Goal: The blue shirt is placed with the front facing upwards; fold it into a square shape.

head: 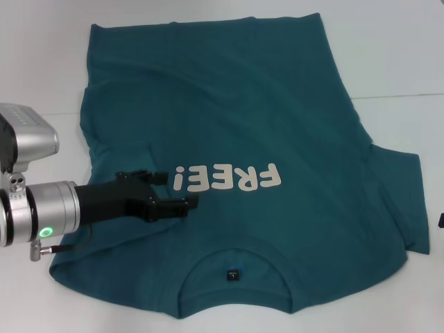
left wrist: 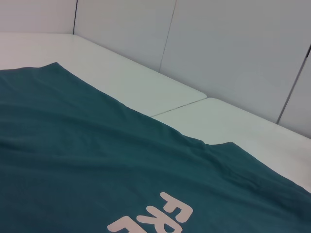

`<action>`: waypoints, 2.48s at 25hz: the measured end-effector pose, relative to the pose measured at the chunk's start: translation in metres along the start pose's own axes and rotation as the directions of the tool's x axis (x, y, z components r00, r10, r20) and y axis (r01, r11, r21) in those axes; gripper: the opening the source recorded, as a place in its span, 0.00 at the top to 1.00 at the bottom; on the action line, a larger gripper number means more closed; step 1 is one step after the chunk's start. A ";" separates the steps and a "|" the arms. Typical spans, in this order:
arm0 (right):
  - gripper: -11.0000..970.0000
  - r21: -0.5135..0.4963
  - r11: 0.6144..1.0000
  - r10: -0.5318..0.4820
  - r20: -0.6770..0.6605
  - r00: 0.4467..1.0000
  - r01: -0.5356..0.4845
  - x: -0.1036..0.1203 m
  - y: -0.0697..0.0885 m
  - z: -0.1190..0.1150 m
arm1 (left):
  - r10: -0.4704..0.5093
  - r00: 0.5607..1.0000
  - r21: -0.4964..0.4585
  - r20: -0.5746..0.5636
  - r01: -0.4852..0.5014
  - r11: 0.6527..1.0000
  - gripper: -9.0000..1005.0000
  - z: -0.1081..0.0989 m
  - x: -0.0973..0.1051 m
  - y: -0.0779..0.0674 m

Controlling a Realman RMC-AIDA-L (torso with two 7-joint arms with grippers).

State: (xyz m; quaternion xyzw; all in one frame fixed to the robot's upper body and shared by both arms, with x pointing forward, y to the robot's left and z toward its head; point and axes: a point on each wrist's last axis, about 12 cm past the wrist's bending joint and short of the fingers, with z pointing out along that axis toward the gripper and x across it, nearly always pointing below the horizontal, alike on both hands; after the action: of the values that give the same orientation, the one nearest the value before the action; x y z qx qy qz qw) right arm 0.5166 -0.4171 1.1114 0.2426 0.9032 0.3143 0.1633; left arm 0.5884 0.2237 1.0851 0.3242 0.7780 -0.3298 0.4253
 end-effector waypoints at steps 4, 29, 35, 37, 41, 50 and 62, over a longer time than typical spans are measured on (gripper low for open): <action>0.03 -0.016 1.000 -0.008 -0.006 1.000 0.008 0.003 0.002 0.008 | -0.004 1.000 -0.002 -0.001 0.004 1.000 0.10 0.001 0.001 0.000; 0.08 -0.018 1.000 -0.024 0.001 1.000 0.024 0.006 0.004 0.035 | -0.002 1.000 -0.004 -0.002 0.002 1.000 0.10 0.001 0.003 -0.001; 0.09 -0.011 1.000 -0.029 0.009 1.000 0.029 0.004 0.005 0.036 | -0.003 1.000 -0.005 -0.003 0.003 1.000 0.10 0.000 0.004 -0.001; 0.09 -0.010 1.000 -0.030 0.011 1.000 0.030 0.004 0.005 0.037 | -0.004 1.000 -0.005 -0.004 0.004 1.000 0.10 0.000 0.004 -0.001; 0.10 -0.014 1.000 -0.024 0.001 1.000 0.024 0.005 0.005 0.041 | -0.008 1.000 -0.003 -0.006 0.008 1.000 0.10 0.001 0.006 -0.001; 0.11 -0.016 1.000 -0.024 0.008 1.000 0.024 0.004 0.006 0.045 | -0.008 1.000 -0.001 -0.006 0.008 1.000 0.10 0.002 0.005 -0.001; 0.16 -0.021 1.000 -0.007 0.017 1.000 0.008 0.005 0.003 0.052 | -0.010 1.000 -0.003 -0.007 0.010 1.000 0.10 0.001 0.006 -0.001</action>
State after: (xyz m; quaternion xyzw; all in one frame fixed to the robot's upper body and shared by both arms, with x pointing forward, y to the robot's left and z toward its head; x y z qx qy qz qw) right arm 0.5370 -0.3872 1.0740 0.2402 0.8993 0.3210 0.1747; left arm 0.5857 0.2237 1.0798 0.3209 0.7814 -0.3298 0.4215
